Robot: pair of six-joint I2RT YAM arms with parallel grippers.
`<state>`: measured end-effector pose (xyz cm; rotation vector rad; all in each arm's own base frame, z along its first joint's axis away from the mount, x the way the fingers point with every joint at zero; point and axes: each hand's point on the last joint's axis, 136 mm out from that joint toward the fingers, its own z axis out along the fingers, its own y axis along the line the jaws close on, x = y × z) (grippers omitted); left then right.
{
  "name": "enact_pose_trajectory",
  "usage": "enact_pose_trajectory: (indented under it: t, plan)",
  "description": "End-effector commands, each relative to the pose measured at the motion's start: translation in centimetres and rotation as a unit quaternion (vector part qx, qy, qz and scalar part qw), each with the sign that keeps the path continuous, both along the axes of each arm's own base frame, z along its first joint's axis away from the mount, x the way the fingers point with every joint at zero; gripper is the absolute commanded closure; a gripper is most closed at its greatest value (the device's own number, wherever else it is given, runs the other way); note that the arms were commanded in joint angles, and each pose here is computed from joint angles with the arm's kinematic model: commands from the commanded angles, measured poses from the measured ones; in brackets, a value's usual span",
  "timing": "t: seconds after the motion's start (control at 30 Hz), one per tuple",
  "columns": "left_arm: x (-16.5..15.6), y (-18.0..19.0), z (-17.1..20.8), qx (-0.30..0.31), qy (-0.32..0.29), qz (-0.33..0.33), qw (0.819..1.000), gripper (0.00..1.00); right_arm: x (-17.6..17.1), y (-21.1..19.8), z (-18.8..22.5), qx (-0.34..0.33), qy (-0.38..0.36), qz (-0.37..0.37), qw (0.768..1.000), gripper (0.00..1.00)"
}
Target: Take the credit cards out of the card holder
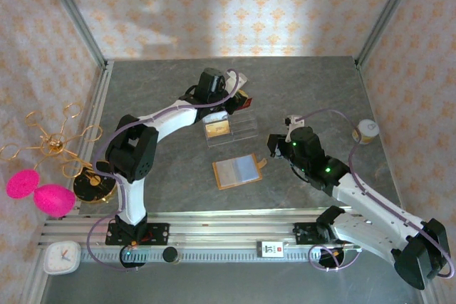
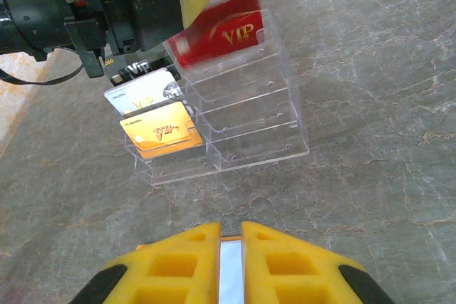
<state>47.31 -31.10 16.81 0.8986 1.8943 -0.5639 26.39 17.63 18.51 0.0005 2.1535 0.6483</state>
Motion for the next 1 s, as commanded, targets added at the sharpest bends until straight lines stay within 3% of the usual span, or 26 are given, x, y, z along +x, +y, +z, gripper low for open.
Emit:
enact_pose_trajectory:
  t: [0.0,0.2,0.33,0.43,0.53,0.67,0.83,0.97]
  plan:
    - [0.4,1.1,-0.9,0.020,0.004,0.019,1.000,0.79,0.3,0.2,2.0,0.013,-0.023,0.003,1.000,0.85]
    - [0.8,1.8,-0.5,0.028,-0.001,0.039,0.999,0.74,0.2,0.1,2.3,0.017,-0.024,0.002,1.000,0.83]
    - [0.9,1.9,1.0,-0.006,-0.006,0.051,0.999,0.72,0.1,0.3,1.9,0.018,-0.017,0.005,1.000,0.76]
    - [0.1,2.2,5.1,-0.048,-0.025,0.059,0.997,0.68,0.2,0.1,1.9,0.017,-0.015,0.001,1.000,0.72]
    - [-1.2,2.4,6.4,-0.057,-0.015,0.060,0.996,0.65,0.2,0.2,2.0,0.017,-0.014,0.000,1.000,0.67]
    - [-2.7,2.6,4.6,0.013,0.046,0.089,0.995,0.63,0.4,-0.1,1.8,0.014,-0.011,-0.010,1.000,0.60]
    - [-5.2,3.8,0.7,0.104,0.141,0.108,0.979,0.62,0.7,-0.3,1.0,0.004,0.000,-0.019,1.000,0.54]
    - [-6.5,3.4,0.3,0.140,0.145,0.094,0.975,0.62,0.8,-0.4,0.8,0.003,0.005,-0.020,1.000,0.51]
